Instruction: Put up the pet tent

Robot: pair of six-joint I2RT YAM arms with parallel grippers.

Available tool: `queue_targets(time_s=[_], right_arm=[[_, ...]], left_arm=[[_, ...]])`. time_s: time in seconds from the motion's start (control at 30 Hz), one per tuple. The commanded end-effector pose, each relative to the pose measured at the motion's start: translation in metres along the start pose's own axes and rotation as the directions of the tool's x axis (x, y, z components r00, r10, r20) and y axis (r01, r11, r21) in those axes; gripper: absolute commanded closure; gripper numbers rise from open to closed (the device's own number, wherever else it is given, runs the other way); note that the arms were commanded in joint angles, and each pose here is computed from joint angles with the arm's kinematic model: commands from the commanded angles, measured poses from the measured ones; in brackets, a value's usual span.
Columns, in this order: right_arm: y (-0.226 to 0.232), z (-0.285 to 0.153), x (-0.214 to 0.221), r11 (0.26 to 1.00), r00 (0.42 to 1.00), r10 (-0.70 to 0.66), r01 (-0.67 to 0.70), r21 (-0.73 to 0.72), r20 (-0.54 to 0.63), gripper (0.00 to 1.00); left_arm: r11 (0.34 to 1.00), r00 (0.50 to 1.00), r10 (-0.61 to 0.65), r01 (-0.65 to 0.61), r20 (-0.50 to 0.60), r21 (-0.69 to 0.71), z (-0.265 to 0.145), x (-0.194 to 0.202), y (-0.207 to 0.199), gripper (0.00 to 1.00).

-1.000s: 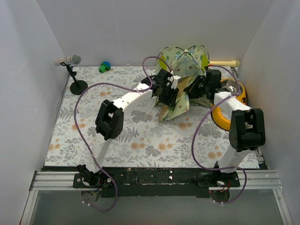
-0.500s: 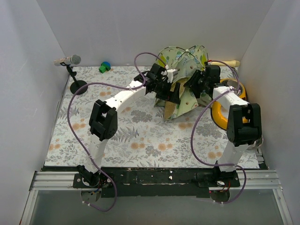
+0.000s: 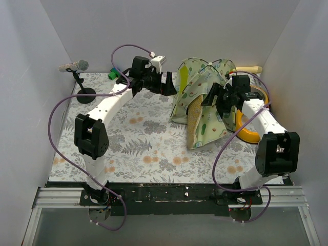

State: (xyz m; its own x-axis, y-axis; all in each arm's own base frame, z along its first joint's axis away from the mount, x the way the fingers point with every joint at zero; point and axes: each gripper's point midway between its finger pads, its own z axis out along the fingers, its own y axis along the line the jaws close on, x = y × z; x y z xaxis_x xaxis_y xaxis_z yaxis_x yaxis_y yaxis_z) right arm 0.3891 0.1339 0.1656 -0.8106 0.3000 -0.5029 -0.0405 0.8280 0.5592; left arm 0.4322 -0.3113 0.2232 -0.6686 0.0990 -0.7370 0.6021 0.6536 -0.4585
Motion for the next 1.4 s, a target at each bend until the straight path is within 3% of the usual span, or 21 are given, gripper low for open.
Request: queue_targets(time_s=[0.0, 0.17, 0.27, 0.43, 0.5, 0.53, 0.57, 0.67, 0.8, 0.83, 0.9, 1.0, 1.07, 1.1, 1.13, 1.2, 1.27, 1.37], right_arm=[[-0.001, -0.026, 0.009, 0.999, 0.999, -0.051, 0.051, 0.012, -0.02, 0.12], [-0.006, -0.004, -0.009, 0.999, 0.997, -0.044, 0.045, -0.012, 0.058, 0.13], [0.002, 0.005, -0.024, 0.998, 0.996, -0.042, 0.046, -0.045, 0.081, 0.13], [0.037, 0.022, -0.035, 0.987, 0.99, -0.095, 0.108, -0.121, 0.107, 0.13], [0.052, 0.031, -0.03, 0.983, 0.989, -0.106, 0.12, -0.14, 0.101, 0.12], [0.057, 0.036, -0.026, 0.982, 0.991, -0.109, 0.121, -0.148, 0.084, 0.11], [0.06, 0.039, -0.021, 0.983, 0.993, -0.104, 0.112, -0.146, 0.062, 0.1], [0.048, 0.037, -0.015, 0.996, 0.998, -0.053, 0.055, -0.072, 0.02, 0.07], [0.029, 0.016, -0.011, 0.999, 0.999, -0.036, 0.036, 0.027, 0.012, 0.07], [0.028, 0.016, -0.006, 0.999, 0.999, -0.031, 0.031, 0.011, 0.011, 0.07], [0.033, 0.018, -0.001, 0.999, 0.999, -0.032, 0.032, -0.036, 0.012, 0.07], [0.031, 0.03, 0.0, 0.999, 1.0, -0.005, 0.004, -0.045, -0.016, 0.06], [0.029, 0.031, -0.005, 0.999, 1.0, -0.01, 0.009, -0.035, -0.009, 0.06], [0.029, 0.028, -0.008, 0.999, 1.0, -0.003, 0.003, -0.042, 0.005, 0.06], [0.03, 0.026, -0.006, 0.998, 1.0, 0.02, -0.02, -0.059, 0.001, 0.06], [0.039, 0.02, 0.0, 0.993, 0.999, 0.035, -0.036, -0.114, -0.015, 0.06], [0.041, 0.017, 0.006, 0.991, 0.998, 0.061, -0.065, -0.119, -0.034, 0.06], [0.042, 0.014, 0.007, 0.992, 0.999, 0.053, -0.054, -0.114, -0.01, 0.06]], left_arm=[[0.965, 0.967, 0.248, -0.251, 0.055, 0.07, 0.001, -0.011, -0.017, 0.02], [0.909, 0.915, 0.4, -0.404, 0.062, 0.104, 0.045, -0.009, -0.029, 0.02], [0.921, 0.923, 0.383, -0.385, 0.044, 0.061, 0.068, -0.006, -0.022, 0.09], [0.973, 0.973, 0.23, -0.23, 0.01, -0.034, 0.066, -0.004, 0.003, 0.6], [0.985, 0.989, 0.15, -0.148, 0.01, -0.083, 0.057, -0.001, 0.02, 0.93], [0.987, 0.995, 0.103, -0.1, 0.017, -0.126, 0.051, -0.001, 0.031, 1.0], [0.985, 0.999, 0.047, -0.043, 0.021, -0.168, 0.046, 0.001, 0.041, 1.0], [0.946, 0.995, -0.088, 0.101, 0.055, -0.308, 0.029, 0.002, 0.073, 1.0], [0.933, 0.991, -0.112, 0.131, 0.075, -0.335, 0.012, 0.013, 0.073, 1.0], [0.938, 0.991, -0.119, 0.135, 0.068, -0.321, 0.012, 0.016, 0.069, 0.88], [0.949, 0.99, -0.127, 0.139, 0.06, -0.283, 0.011, 0.017, 0.061, 0.51], [0.958, 0.993, -0.071, 0.093, 0.091, -0.273, -0.006, 0.001, 0.051, 0.25], [0.97, 0.985, 0.047, -0.005, 0.167, -0.245, -0.038, -0.027, 0.029, 0.1], [0.973, 0.982, 0.091, -0.053, 0.164, -0.224, -0.042, -0.022, 0.023, 0.02], [0.977, 0.968, 0.159, -0.125, 0.196, -0.173, -0.061, -0.029, 0.002, 0.02], [0.979, 0.966, 0.2, -0.193, 0.161, -0.06, -0.072, -0.008, -0.032, 0.02], [0.972, 0.97, 0.232, -0.233, 0.069, -0.001, -0.07, 0.029, -0.06, 0.02], [0.967, 0.97, 0.244, -0.244, 0.014, 0.069, -0.059, 0.066, -0.101, 0.02]])
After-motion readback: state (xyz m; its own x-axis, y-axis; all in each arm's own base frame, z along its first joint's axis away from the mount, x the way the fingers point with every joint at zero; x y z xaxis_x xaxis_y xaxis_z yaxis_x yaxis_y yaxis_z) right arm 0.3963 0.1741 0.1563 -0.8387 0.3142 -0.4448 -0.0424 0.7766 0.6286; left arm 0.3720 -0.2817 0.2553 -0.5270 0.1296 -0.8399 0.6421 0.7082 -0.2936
